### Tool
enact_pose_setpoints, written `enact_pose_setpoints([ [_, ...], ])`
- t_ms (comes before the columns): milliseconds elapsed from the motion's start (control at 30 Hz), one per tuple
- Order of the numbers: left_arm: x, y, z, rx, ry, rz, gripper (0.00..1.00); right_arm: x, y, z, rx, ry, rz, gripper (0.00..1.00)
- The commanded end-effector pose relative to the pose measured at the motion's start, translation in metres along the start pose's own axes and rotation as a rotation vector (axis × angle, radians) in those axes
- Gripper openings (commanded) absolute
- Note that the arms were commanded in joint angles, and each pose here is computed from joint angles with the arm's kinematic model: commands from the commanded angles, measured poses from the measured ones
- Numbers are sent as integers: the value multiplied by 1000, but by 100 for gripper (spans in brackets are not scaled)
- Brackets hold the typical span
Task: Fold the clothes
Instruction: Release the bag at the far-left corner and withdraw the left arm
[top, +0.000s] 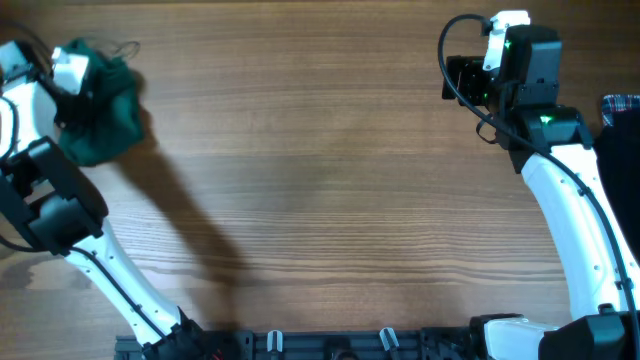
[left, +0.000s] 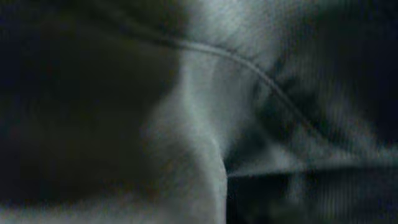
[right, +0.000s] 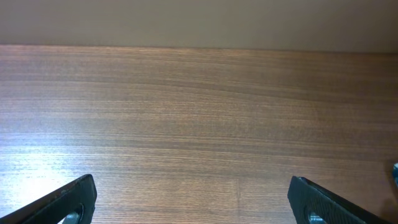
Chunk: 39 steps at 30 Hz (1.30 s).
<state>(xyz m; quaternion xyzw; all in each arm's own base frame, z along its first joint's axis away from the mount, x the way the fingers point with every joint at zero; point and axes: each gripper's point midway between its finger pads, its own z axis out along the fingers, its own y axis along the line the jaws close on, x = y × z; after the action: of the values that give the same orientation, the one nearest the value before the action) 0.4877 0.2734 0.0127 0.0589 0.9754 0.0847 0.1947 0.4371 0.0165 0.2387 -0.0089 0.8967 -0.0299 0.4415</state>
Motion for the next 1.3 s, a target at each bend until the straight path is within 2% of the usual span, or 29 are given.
enact_pose_setpoints([
  [0, 42, 46, 13, -72, 52, -54, 4, 4, -2, 3, 14, 11, 10, 100],
  [100, 54, 76, 9, -121, 29, -99, 4, 4, -2, 3, 14, 11, 10, 100],
  [167, 64, 92, 6, -145, 22, -135, 52, 4, -2, 3, 14, 12, 10, 100],
  [233, 63, 97, 5, -159, 10, -142, 79, 4, -2, 3, 14, 12, 10, 100],
  [267, 58, 102, 4, -177, -12, -168, 96, 4, -2, 3, 14, 12, 10, 100],
  [300, 44, 115, -5, -219, -74, -248, 100, 4, -2, 3, 14, 12, 10, 100],
  [433, 3, 139, -52, -298, -218, -351, 100, 4, -2, 3, 14, 11, 10, 100],
  [533, -32, 155, -127, -359, -368, -492, 100, 4, -2, 3, 14, 12, 10, 100],
  [600, -44, 156, -178, -363, -452, -612, 99, 4, -2, 3, 14, 12, 10, 100],
  [633, -46, 152, -208, -351, -487, -697, 79, 4, -2, 3, 14, 11, 10, 100],
  [733, -33, 126, -265, -301, -479, -851, 4, 4, -2, 3, 14, 11, 10, 100],
  [833, -16, 82, -309, -197, -427, -885, 4, 4, -2, 3, 14, 12, 10, 100],
  [967, 5, 54, -341, -173, -375, -909, 4, 4, -2, 3, 14, 11, 10, 100],
  [1133, 22, 27, -338, -83, -283, -1061, 4, 4, -2, 3, 14, 12, 10, 100],
  [1267, 20, 11, -332, -17, -251, -1051, 4, 4, -2, 3, 14, 11, 10, 100],
])
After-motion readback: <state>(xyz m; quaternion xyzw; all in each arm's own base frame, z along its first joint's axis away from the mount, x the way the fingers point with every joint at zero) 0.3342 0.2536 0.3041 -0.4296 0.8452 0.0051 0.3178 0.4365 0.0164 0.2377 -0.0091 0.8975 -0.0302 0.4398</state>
